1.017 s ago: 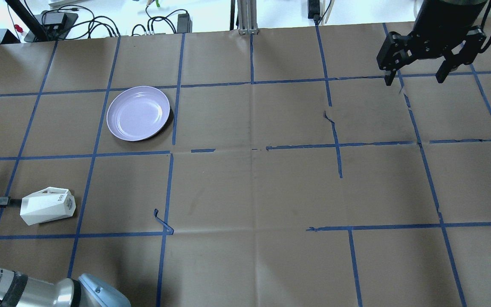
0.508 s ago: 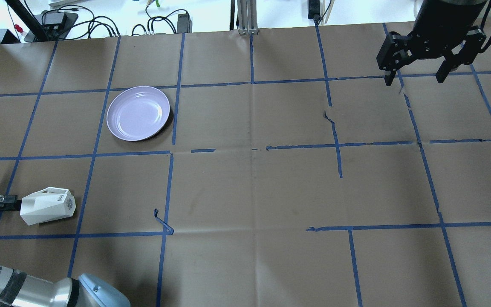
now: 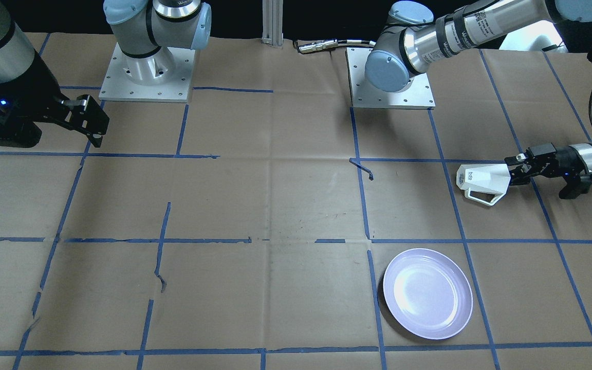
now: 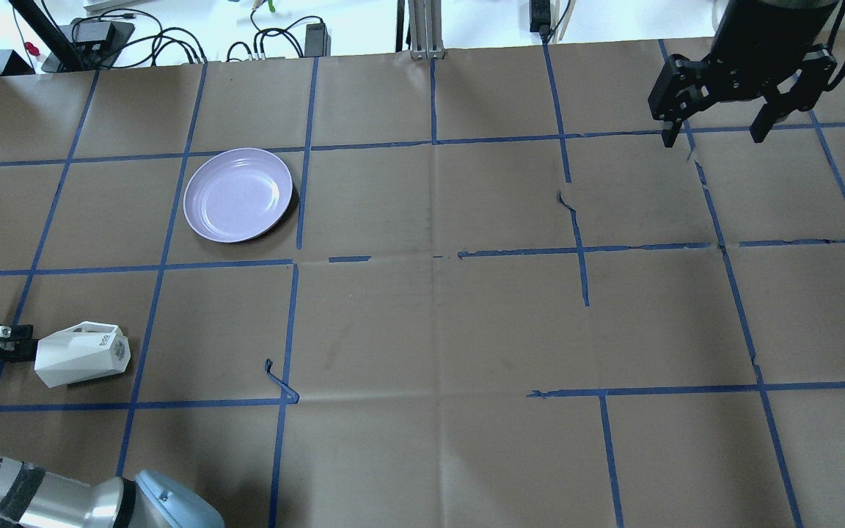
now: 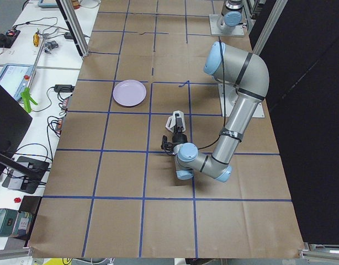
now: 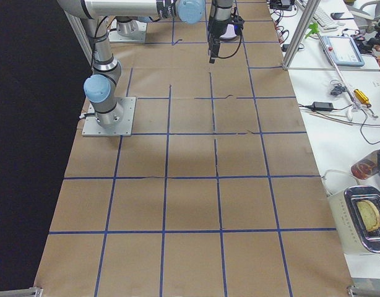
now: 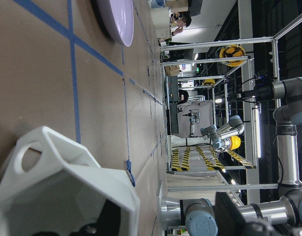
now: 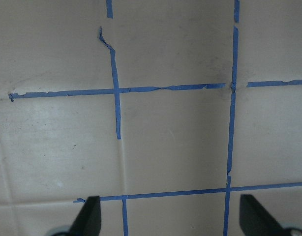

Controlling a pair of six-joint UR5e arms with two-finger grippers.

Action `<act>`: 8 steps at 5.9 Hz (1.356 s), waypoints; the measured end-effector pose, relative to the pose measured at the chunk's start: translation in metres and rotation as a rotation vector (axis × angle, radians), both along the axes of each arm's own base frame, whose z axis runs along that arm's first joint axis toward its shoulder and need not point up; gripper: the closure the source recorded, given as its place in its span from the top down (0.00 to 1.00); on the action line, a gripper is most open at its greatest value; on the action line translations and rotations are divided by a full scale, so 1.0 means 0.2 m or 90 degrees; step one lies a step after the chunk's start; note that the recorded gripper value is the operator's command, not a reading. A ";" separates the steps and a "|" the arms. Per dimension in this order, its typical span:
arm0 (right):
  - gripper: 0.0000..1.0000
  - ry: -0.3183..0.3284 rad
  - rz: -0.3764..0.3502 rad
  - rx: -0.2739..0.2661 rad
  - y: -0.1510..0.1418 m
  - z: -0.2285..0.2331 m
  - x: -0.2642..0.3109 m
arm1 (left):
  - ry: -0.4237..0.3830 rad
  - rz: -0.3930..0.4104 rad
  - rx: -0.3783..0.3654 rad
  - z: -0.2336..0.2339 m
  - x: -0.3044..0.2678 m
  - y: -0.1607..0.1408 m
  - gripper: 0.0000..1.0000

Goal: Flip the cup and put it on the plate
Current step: 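Close the left gripper on the white mug, then lift the white mug with the left gripper and rotate it upright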

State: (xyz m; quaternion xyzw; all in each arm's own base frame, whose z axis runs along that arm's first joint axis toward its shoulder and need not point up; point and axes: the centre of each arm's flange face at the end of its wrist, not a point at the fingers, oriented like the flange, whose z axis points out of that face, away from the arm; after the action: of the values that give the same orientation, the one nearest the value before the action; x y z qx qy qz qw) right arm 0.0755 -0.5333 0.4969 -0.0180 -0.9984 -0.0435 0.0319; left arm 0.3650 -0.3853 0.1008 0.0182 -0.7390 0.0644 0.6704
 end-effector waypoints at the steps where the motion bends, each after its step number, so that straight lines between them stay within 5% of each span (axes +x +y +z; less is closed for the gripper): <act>1: 1.00 0.000 0.000 0.000 0.00 0.00 0.00 | -0.002 -0.002 -0.003 0.00 0.00 0.00 0.00; 5: 1.00 0.000 0.000 0.000 0.00 0.00 0.00 | -0.029 -0.003 -0.008 0.15 0.03 -0.01 0.00; 7: 1.00 0.000 0.000 0.000 0.00 0.00 0.00 | -0.096 0.002 0.024 0.65 0.03 -0.05 0.00; 8: 1.00 0.000 0.000 0.000 0.00 0.00 0.00 | -0.174 0.006 0.041 0.97 -0.05 -0.09 0.00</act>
State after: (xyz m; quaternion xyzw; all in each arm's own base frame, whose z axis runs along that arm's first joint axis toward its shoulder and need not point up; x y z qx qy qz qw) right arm 0.0754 -0.5335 0.4969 -0.0180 -0.9984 -0.0431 0.0319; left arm 0.3542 -0.4030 0.2949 0.0343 -0.8252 0.0458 0.5620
